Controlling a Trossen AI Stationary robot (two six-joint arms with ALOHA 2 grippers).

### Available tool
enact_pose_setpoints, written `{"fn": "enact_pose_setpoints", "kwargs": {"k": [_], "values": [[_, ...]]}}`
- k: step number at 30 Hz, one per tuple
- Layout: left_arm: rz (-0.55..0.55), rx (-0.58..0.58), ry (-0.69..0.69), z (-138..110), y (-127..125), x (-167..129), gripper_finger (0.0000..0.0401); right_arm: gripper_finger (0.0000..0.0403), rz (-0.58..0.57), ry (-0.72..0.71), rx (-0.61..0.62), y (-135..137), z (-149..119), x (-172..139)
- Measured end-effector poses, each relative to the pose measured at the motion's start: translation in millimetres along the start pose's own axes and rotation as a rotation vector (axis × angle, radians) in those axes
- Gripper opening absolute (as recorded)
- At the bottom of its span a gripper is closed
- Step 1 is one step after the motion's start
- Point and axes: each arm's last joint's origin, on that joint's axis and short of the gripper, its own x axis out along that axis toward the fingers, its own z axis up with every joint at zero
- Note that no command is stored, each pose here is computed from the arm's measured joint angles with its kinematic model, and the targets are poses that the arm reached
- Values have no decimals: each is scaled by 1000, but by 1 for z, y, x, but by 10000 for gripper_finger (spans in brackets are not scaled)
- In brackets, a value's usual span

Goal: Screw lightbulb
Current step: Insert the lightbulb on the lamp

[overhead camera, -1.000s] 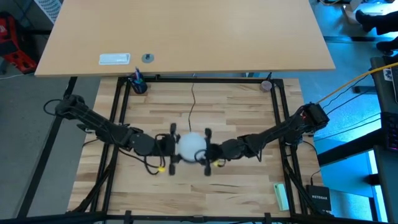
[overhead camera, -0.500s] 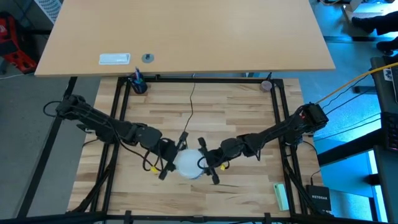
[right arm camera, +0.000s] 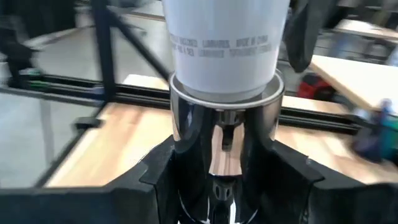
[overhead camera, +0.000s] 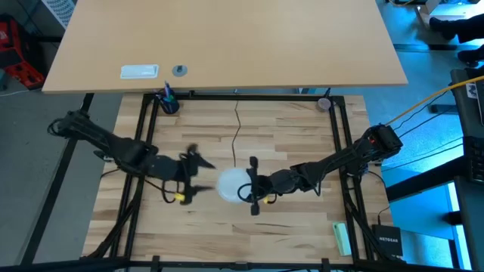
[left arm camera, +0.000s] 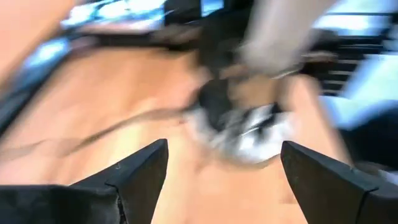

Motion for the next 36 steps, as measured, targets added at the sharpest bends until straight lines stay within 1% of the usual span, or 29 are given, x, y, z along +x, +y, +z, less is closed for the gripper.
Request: {"fn": "enact_pose_setpoints", "kwargs": {"k": [3,5,6,8,10,12,15,17,22,23,25,27,28,32,36], "values": [[263,-108,-31,-8,6,-15,294,179,-92,5,0,-3,0,0],[376,-162,-90,-10,6,-19,292,179,-167,10,1,-5,0,0],[403,-186,-112,-10,5,-19,291,179,-199,10,1,-6,0,0],[410,-244,-138,-10,3,-16,290,179,-268,10,3,-9,0,-1],[443,-288,-149,-9,6,-11,290,179,-339,19,5,-14,-1,0],[493,-354,-175,-9,11,-6,290,179,-381,23,18,-19,-1,1],[515,-418,-203,-6,13,9,290,179,-412,20,55,-27,-2,3],[494,-370,-223,-1,6,20,290,179,-427,21,69,-33,-3,5],[426,-199,-328,9,-27,51,290,179,-442,29,83,-39,-4,6],[433,-170,-344,10,-32,57,290,179,-434,29,83,-39,-4,6],[498,-122,-370,9,-38,67,290,179,-428,30,82,-38,-4,6],[583,-103,-384,8,-38,77,290,179,-428,30,82,-38,-5,7],[607,-98,-389,9,-37,81,290,179,-428,30,82,-38,-5,7],[637,-99,-417,12,-31,93,290,179,-428,30,82,-38,-5,7],[652,-87,-418,14,-27,95,286,179,-428,31,82,-38,-5,7]]}}
